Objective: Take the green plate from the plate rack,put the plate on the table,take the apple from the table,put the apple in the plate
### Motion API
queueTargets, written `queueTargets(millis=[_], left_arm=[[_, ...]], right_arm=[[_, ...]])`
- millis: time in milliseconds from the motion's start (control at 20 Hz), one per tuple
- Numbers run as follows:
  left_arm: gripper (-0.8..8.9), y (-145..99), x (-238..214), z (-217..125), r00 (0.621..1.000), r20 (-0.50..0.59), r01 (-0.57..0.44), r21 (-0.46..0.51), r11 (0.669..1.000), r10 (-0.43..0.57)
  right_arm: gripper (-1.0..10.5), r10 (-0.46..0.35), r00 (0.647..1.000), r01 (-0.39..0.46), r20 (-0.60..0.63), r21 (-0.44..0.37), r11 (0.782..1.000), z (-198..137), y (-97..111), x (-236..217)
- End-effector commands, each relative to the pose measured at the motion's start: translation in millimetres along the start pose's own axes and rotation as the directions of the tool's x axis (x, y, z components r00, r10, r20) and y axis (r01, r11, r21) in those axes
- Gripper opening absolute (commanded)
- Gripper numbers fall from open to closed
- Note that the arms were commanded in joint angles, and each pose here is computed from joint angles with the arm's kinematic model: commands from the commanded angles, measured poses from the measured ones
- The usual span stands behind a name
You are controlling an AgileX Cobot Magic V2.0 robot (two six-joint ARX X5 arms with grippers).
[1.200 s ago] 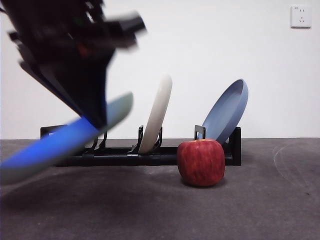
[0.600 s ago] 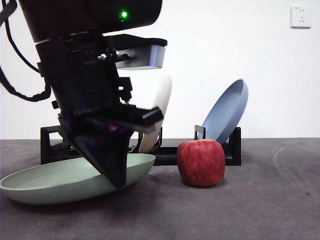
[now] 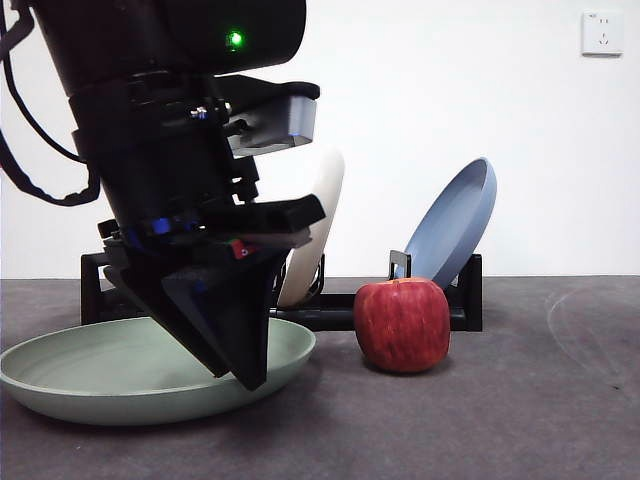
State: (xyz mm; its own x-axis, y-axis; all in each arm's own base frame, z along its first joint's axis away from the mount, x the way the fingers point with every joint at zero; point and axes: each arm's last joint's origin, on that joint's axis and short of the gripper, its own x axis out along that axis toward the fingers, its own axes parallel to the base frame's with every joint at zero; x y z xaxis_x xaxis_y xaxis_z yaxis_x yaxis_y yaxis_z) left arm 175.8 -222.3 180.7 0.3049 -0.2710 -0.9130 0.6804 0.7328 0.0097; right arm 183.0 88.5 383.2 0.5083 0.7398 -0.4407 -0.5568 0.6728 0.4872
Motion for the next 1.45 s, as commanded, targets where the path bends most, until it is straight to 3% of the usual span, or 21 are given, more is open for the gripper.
queueTargets(millis=[50, 150, 250, 450, 700, 1000, 1300, 1450], left_arm=[[2.59, 2, -12, -1, 0.999, 0.038, 0.008, -0.02, 1.0, -0.008], [2.62, 3, -36, 2, 0.994, 0.105, 0.019, -0.027, 0.999, -0.016], [2.62, 5, -73, 7, 0.983, 0.182, 0.026, -0.033, 0.999, -0.02], [2.61, 12, -169, 6, 0.94, 0.339, 0.059, -0.026, 0.998, -0.047], [2.61, 24, -264, -32, 0.905, 0.42, 0.068, 0.01, 0.998, -0.066], [2.6, 29, -303, -82, 0.858, 0.438, 0.233, 0.136, 0.963, -0.269], [2.6, 32, -312, -105, 0.85, 0.444, 0.245, 0.144, 0.959, -0.284], [2.6, 32, -312, -105, 0.85, 0.444, 0.245, 0.145, 0.959, -0.284]], right_arm=[[5.0, -0.004, 1.0, 0.004, -0.007, -0.028, 1.0, 0, 1, -1], [5.0, -0.036, 0.999, 0.035, -0.023, -0.056, 0.998, -3, -1, -1], [5.0, -0.119, 0.992, 0.115, -0.047, -0.082, 0.99, -7, -4, -1], [5.0, -0.295, 0.942, 0.277, -0.161, -0.125, 0.953, -20, -12, -4], [5.0, -0.324, 0.886, 0.294, -0.332, -0.136, 0.946, -34, -19, 3], [5.0, -0.325, 0.838, 0.262, -0.438, -0.199, 0.944, -35, -26, 67], [5.0, -0.398, 0.798, 0.309, -0.452, -0.26, 0.915, -47, -40, 151], [5.0, -0.399, 0.781, 0.31, -0.481, -0.256, 0.916, -59, -49, 182]])
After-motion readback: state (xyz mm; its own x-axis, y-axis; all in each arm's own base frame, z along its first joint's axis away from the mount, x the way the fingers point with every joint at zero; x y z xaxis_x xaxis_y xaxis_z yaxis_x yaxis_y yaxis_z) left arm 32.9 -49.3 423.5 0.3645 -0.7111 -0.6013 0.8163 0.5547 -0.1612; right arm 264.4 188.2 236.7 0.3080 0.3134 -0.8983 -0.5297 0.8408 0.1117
